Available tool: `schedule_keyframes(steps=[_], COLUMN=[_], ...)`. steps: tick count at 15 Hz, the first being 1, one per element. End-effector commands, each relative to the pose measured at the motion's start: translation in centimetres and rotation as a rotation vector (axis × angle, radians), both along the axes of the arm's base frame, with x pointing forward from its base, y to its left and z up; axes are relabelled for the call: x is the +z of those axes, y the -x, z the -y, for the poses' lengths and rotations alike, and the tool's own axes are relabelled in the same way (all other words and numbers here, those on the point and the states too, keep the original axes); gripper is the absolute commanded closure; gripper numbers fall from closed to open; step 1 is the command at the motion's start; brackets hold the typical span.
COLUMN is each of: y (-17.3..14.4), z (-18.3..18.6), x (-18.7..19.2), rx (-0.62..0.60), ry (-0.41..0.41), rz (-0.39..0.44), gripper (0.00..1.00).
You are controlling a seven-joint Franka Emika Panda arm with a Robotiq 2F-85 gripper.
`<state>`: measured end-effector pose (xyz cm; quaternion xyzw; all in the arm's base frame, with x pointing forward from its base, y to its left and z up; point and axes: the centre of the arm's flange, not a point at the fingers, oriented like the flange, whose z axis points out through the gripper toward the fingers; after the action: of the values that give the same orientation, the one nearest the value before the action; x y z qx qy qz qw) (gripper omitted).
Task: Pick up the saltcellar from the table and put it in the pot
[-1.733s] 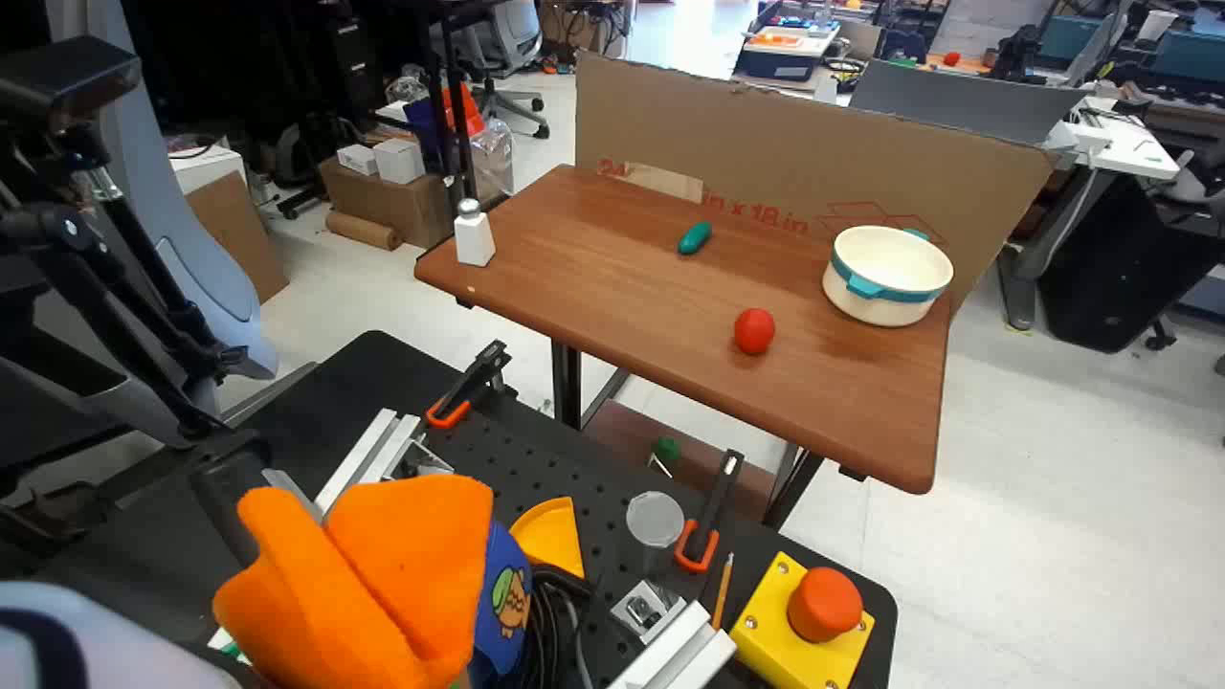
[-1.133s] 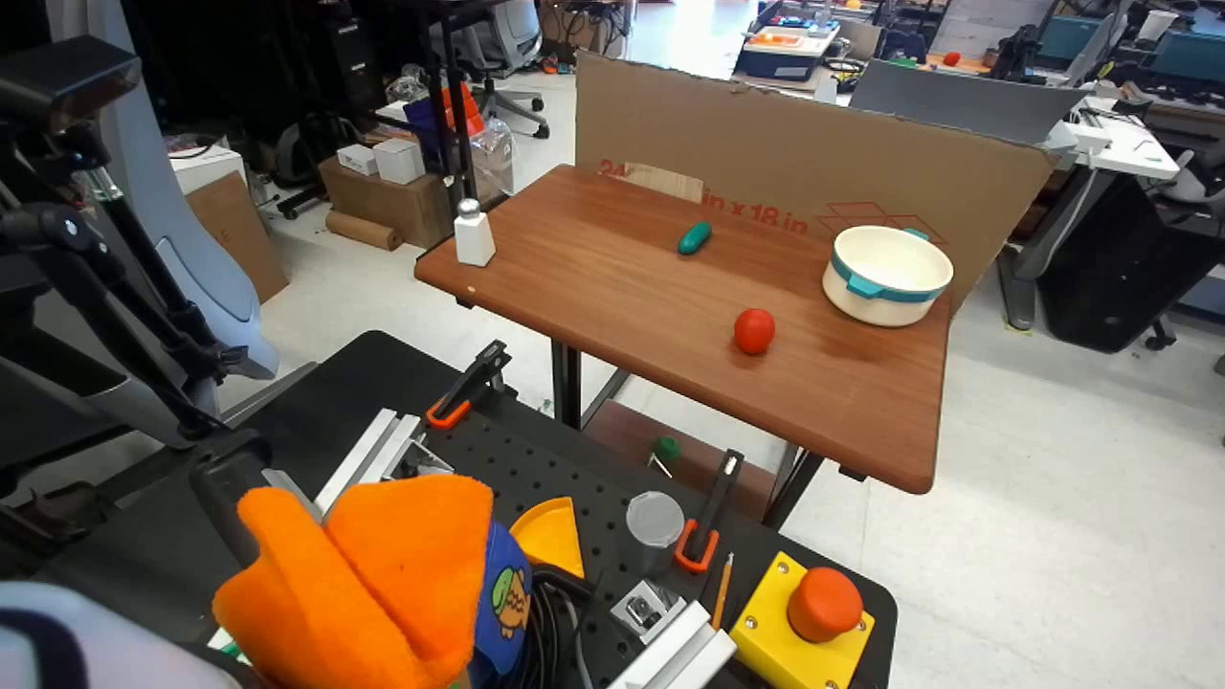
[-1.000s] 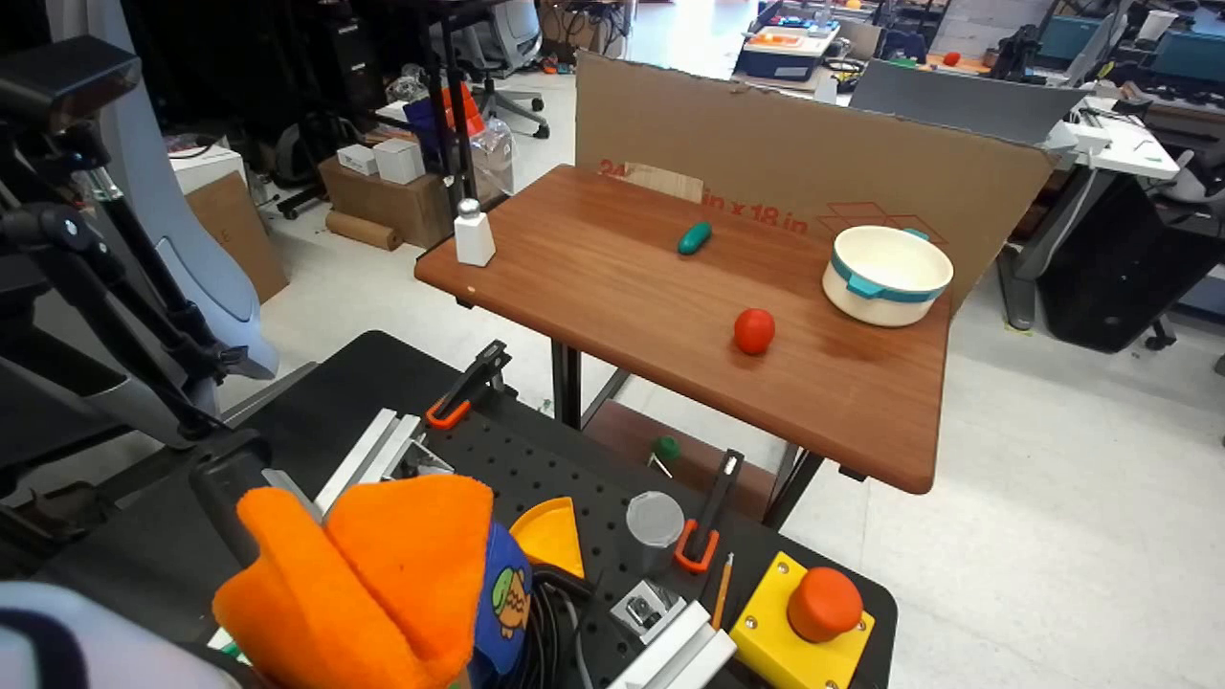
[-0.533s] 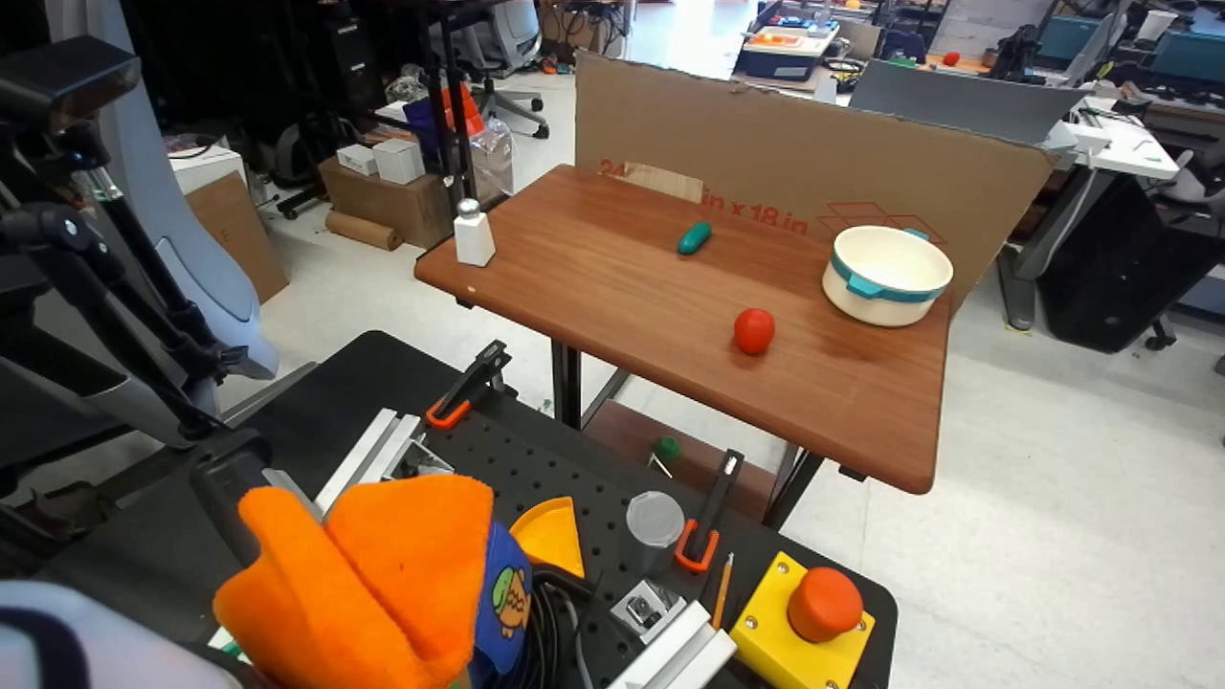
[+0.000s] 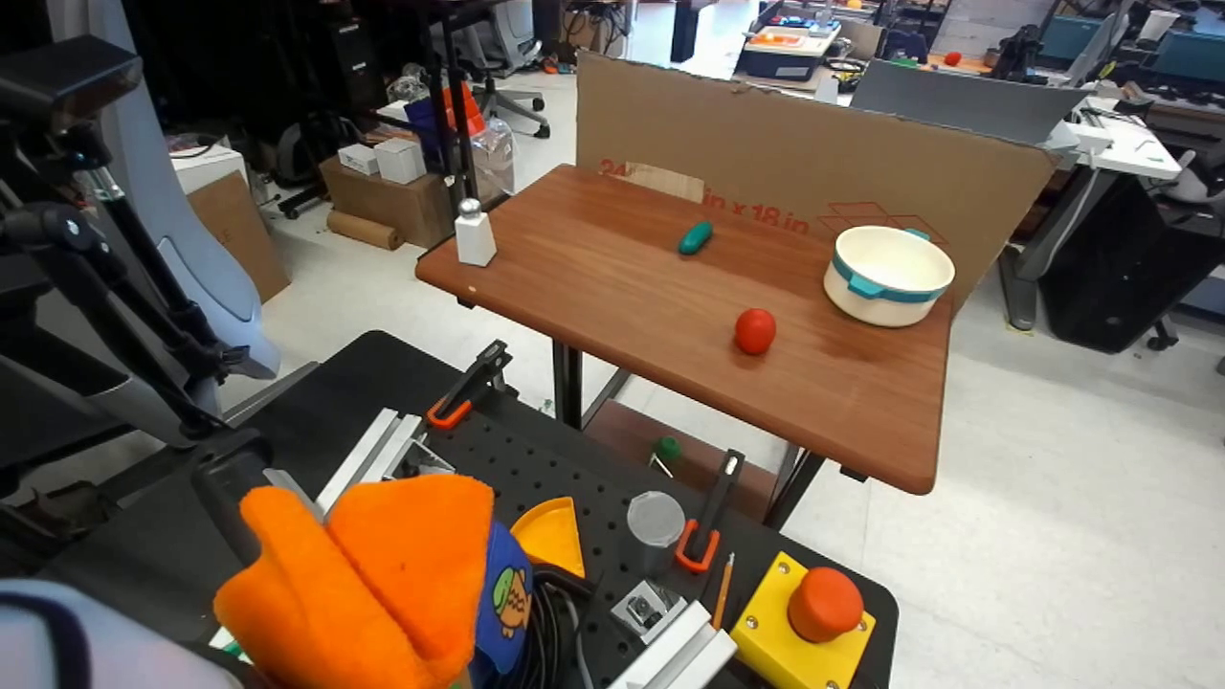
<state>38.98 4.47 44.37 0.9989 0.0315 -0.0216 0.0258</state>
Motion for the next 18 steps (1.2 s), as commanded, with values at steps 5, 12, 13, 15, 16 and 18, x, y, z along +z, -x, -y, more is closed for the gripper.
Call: schedule_keyframes(steps=[5, 12, 13, 15, 16, 18], y=[-4.3, -4.9, -5.0, -5.9, -6.3, -7.1], z=[-10.0, -16.3, -17.0, -18.3, -18.9, -20.1], x=[-10.8, -14.4, -14.8, -16.2, -16.9, -18.2], rx=[0.011, 0.077, 0.086, 0.095, 0.100, 0.110], ry=[0.072, 0.055, 0.062, 0.083, 0.094, 0.111], rz=[-0.062, -0.061, -0.062, -0.066, -0.071, -0.078], gripper=[0.00, 0.00, 0.00, 0.00, 0.00, 0.00])
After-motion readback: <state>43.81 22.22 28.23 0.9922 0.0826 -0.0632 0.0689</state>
